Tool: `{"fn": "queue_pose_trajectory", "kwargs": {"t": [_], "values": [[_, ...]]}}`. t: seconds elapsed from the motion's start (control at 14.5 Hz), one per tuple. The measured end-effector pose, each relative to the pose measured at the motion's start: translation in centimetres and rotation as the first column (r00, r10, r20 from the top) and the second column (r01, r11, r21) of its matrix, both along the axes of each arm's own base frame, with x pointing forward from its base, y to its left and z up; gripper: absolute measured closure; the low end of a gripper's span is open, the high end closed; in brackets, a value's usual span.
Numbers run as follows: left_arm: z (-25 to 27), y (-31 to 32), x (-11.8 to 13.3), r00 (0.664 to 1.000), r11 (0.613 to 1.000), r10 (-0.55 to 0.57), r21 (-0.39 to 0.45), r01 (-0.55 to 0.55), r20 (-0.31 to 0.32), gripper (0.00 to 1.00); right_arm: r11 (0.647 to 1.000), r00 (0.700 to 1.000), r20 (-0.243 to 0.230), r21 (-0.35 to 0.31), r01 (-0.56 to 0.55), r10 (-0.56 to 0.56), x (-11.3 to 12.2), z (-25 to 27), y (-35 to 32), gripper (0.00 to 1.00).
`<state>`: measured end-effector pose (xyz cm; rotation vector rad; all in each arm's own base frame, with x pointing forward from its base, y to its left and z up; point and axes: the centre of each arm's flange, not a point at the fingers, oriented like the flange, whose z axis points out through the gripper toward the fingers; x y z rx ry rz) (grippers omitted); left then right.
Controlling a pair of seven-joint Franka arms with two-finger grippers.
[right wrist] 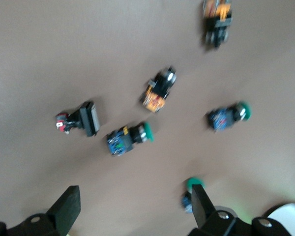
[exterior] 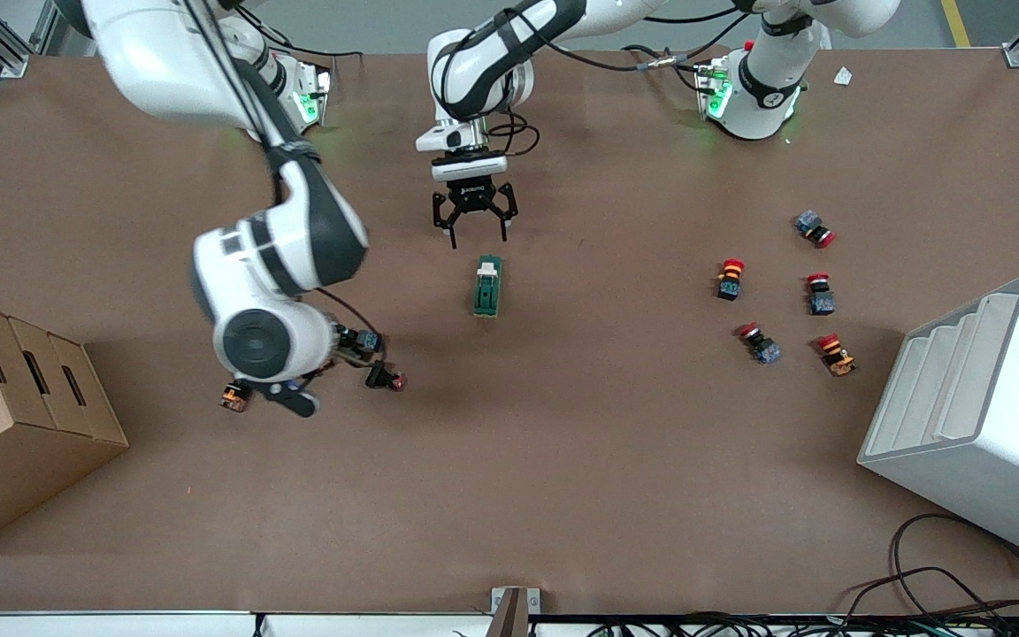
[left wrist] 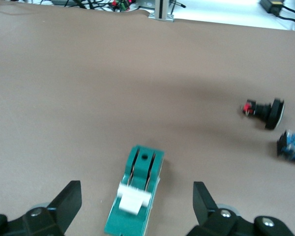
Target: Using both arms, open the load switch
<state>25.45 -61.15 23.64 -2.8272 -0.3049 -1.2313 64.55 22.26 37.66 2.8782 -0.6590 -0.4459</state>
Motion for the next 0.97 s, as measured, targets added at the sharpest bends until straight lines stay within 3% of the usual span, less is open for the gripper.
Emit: {"fn": "queue_pose_trajectory", "kwargs": {"t": [0.21,0.41,0.69,0.97], "values": [[6.1,0.5,4.9,0.992,0.999,0.054,0.014,-0.053,-0.11,0.0,0.985,0.988,0.032,0.082,-0.154,0.152,1.5,3.3,-7.8,0.0],[13.1,3.3,11.8,0.97,0.995,0.095,0.005,-0.096,-0.224,0.0,0.953,0.958,0.065,0.106,-0.284,0.278,2.0,5.6,-12.8,0.0],[21.7,11.6,21.7,0.925,0.99,0.115,-0.034,-0.137,-0.363,0.0,0.903,0.907,0.121,0.112,-0.415,0.402,1.8,9.6,-18.1,0.0],[27.5,22.8,28.6,0.882,0.997,0.073,0.016,-0.074,-0.466,0.0,0.867,0.867,0.184,0.11,-0.486,0.463,0.7,14.1,-23.1,0.0]]}}
